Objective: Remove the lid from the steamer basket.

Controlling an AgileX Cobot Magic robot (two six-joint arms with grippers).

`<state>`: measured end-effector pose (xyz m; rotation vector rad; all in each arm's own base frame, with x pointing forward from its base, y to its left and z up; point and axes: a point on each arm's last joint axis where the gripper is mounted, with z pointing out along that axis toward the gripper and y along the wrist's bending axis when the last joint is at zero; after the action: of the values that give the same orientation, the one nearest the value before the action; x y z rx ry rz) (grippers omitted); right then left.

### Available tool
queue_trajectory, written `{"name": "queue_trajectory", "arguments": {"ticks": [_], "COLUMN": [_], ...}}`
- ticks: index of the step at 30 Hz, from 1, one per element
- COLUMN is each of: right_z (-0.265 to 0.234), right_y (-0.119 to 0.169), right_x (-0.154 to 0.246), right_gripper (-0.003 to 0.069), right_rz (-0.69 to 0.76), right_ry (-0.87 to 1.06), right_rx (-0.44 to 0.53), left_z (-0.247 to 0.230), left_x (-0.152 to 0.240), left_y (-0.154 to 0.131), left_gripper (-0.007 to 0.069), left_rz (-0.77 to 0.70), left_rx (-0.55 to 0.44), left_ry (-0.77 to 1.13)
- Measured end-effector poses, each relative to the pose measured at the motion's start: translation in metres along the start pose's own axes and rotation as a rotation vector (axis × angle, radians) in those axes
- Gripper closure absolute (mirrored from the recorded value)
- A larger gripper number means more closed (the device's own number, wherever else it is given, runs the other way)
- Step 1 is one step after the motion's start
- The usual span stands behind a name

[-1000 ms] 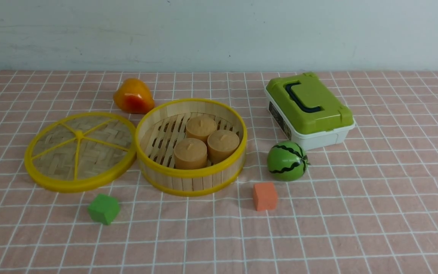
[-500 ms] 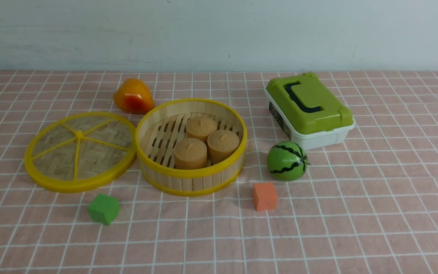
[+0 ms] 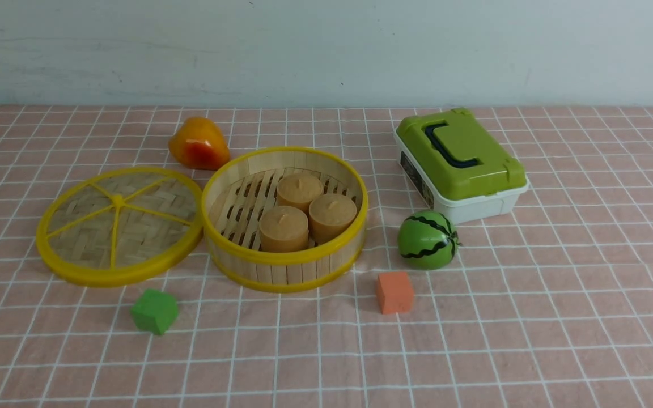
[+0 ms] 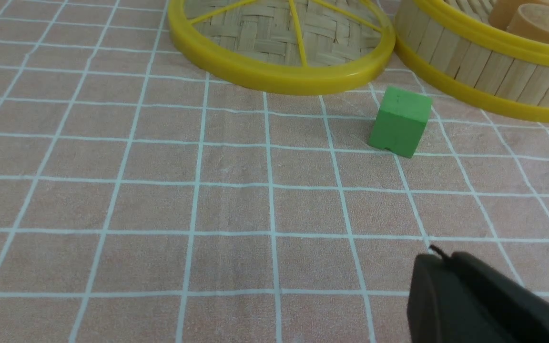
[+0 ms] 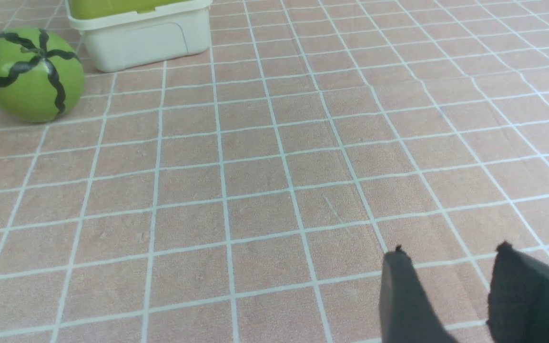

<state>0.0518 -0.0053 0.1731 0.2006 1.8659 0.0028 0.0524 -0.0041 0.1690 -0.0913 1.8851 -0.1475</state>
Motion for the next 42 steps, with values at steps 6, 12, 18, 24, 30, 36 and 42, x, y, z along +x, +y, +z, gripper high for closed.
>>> {"name": "queue_trajectory", "arguments": {"ticks": [6,12,18,24,30,36,42], "right_z": [0.0,0.0,0.0,0.0,0.0,0.0,0.0], "right_y": [0.0,0.0,0.0,0.0,0.0,0.0,0.0], "right_x": [0.0,0.0,0.0,0.0,0.0,0.0,0.0], "right_gripper": [0.0418,0.0418,0.0418,0.0418,0.0418,0.0418,0.0418], "right_rz": [0.0,0.0,0.0,0.0,0.0,0.0,0.0], "right_ry": [0.0,0.0,0.0,0.0,0.0,0.0,0.0], "right_rx": [0.0,0.0,0.0,0.0,0.0,0.0,0.0], "left_z": [0.0,0.0,0.0,0.0,0.0,0.0,0.0], "left_x": [0.0,0.0,0.0,0.0,0.0,0.0,0.0], "left_y": [0.0,0.0,0.0,0.0,0.0,0.0,0.0], "left_gripper": [0.0604,0.0596,0.0589,0.0585,0.0585,0.0585,0.0585], "left_rz": [0.0,0.0,0.0,0.0,0.0,0.0,0.0], "left_rx": [0.0,0.0,0.0,0.0,0.0,0.0,0.0], "left_ry": [0.0,0.0,0.0,0.0,0.0,0.0,0.0]}}
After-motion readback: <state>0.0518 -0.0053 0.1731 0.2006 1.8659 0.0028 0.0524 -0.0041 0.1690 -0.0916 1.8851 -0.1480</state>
